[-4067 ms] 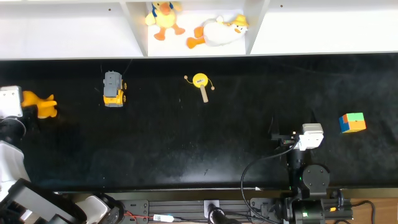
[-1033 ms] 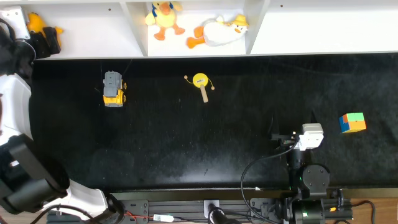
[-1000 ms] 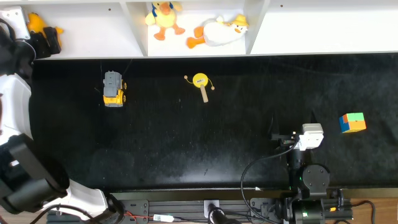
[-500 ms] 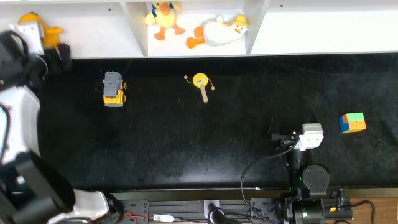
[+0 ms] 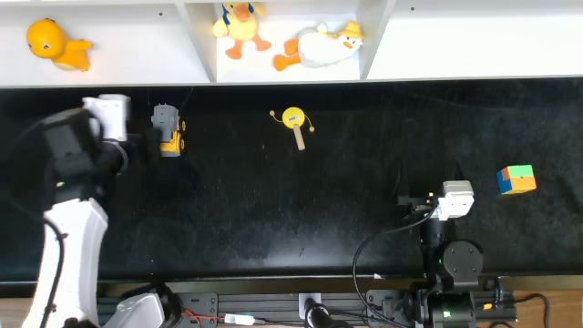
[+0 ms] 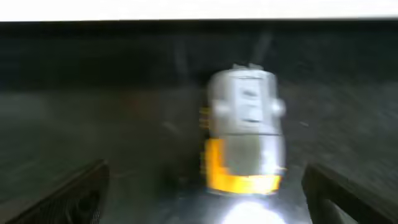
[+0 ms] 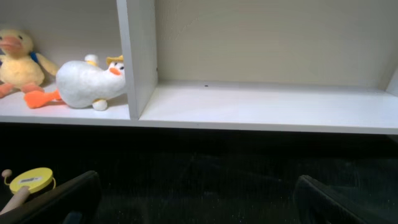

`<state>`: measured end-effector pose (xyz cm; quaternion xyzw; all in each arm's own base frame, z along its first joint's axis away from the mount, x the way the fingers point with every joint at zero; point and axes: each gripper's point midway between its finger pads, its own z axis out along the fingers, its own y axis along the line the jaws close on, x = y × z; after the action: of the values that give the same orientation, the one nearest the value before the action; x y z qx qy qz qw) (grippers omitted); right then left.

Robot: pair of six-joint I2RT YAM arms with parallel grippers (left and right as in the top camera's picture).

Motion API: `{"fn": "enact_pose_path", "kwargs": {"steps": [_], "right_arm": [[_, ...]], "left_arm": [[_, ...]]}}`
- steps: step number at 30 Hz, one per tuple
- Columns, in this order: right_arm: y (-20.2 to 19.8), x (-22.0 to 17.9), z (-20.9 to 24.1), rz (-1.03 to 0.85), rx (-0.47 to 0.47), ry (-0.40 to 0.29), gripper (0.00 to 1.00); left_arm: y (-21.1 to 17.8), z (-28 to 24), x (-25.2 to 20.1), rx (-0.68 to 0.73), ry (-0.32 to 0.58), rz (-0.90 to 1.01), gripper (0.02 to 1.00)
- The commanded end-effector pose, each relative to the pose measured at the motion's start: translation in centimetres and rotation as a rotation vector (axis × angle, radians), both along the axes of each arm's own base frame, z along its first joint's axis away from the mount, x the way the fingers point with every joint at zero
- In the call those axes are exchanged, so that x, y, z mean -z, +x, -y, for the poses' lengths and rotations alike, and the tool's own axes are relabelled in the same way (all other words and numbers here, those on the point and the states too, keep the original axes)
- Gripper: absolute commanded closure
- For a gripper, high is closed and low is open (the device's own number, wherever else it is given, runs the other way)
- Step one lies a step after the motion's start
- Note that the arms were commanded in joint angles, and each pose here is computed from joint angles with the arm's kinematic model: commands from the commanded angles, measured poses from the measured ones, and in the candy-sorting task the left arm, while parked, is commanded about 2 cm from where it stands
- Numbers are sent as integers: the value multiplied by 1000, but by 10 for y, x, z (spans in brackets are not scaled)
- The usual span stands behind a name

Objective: Store Toys

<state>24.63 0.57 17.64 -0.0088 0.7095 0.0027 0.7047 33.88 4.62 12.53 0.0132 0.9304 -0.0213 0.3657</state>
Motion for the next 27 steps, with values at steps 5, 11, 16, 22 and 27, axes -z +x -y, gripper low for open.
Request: {"fn": "enact_pose_path", "kwargs": {"steps": [5, 11, 16, 22, 27], "right_arm": [[0, 4, -1, -3, -6, 5, 5], [0, 4, -1, -3, -6, 5, 7], [0, 4, -1, -3, -6, 5, 7], [0, 4, -1, -3, -6, 5, 5], [0, 4, -1, -4, -6, 5, 5]], "left_arm": [[-3, 32, 17, 19, -37, -66, 20], [5, 34, 46, 25, -61, -125, 20], [12, 34, 62, 27, -66, -145, 18], [16, 33, 70, 25, -69, -151, 222], [18, 33, 69, 15, -75, -143, 467]]}}
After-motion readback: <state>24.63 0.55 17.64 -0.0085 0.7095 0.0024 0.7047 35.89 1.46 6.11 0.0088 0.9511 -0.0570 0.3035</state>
